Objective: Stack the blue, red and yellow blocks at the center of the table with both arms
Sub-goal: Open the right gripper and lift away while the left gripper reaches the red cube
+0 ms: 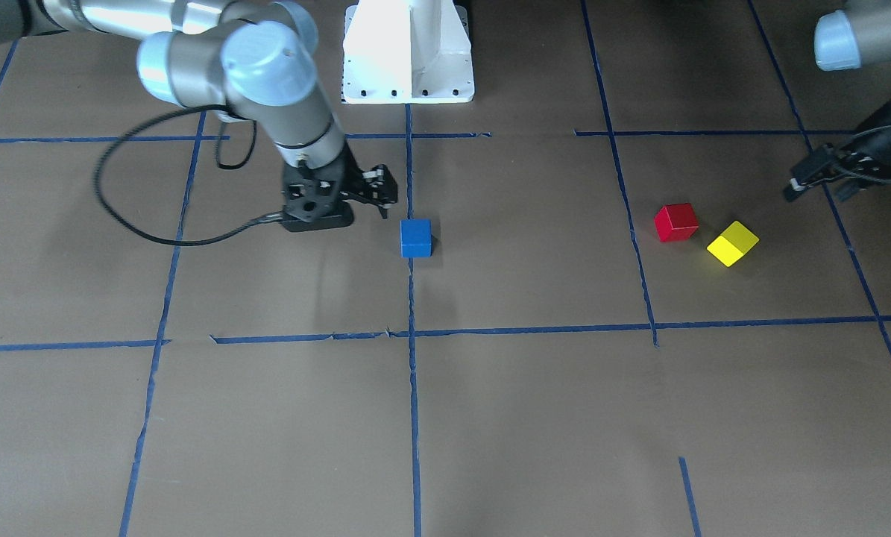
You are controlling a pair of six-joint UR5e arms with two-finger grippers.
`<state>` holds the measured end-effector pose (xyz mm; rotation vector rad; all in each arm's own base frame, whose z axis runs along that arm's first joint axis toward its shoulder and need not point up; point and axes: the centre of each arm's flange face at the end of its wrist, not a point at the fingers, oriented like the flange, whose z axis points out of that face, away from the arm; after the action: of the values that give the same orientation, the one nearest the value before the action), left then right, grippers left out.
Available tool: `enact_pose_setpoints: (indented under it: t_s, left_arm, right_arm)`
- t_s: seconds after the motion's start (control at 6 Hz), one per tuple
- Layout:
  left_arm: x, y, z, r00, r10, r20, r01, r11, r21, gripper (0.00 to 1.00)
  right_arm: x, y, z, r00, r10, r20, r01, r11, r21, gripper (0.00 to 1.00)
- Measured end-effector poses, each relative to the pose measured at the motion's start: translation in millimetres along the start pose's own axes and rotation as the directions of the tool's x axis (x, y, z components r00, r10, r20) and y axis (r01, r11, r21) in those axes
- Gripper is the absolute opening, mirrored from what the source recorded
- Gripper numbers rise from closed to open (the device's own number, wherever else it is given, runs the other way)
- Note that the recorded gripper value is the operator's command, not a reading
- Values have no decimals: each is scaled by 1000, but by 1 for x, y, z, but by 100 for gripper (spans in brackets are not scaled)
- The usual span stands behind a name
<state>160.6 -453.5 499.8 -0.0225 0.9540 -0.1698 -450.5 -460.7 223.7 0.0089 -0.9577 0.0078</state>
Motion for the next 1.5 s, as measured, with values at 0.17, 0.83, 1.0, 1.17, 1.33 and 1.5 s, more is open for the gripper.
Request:
enact_pose_setpoints:
  t_s: [0.17,0.83,1.0,1.17,1.33,1.5]
  left_arm:
    - [31,24,30,999,-49,21,49,999,1,100]
    - [87,87,116,993,-15,114,16,1000,-7,100]
    - [92,90,128,993,5,122,-3,1000,-20,100]
    - [90,90,135,991,38,131,-34,999,-30,100]
    - [86,89,138,988,70,139,-65,997,-36,97]
    - [83,87,139,986,81,145,-77,996,-34,97]
  right_arm:
    - [23,5,-6,1000,-16,-5,16,1000,-2,100]
    - [40,17,5,999,-32,-25,31,999,-18,100]
    - [40,18,6,999,-33,-25,32,999,-20,100]
    - [40,19,6,999,-34,-24,34,999,-20,100]
    - [39,19,6,999,-35,-24,34,999,-20,100]
    - [39,19,5,999,-36,-23,35,999,-20,100]
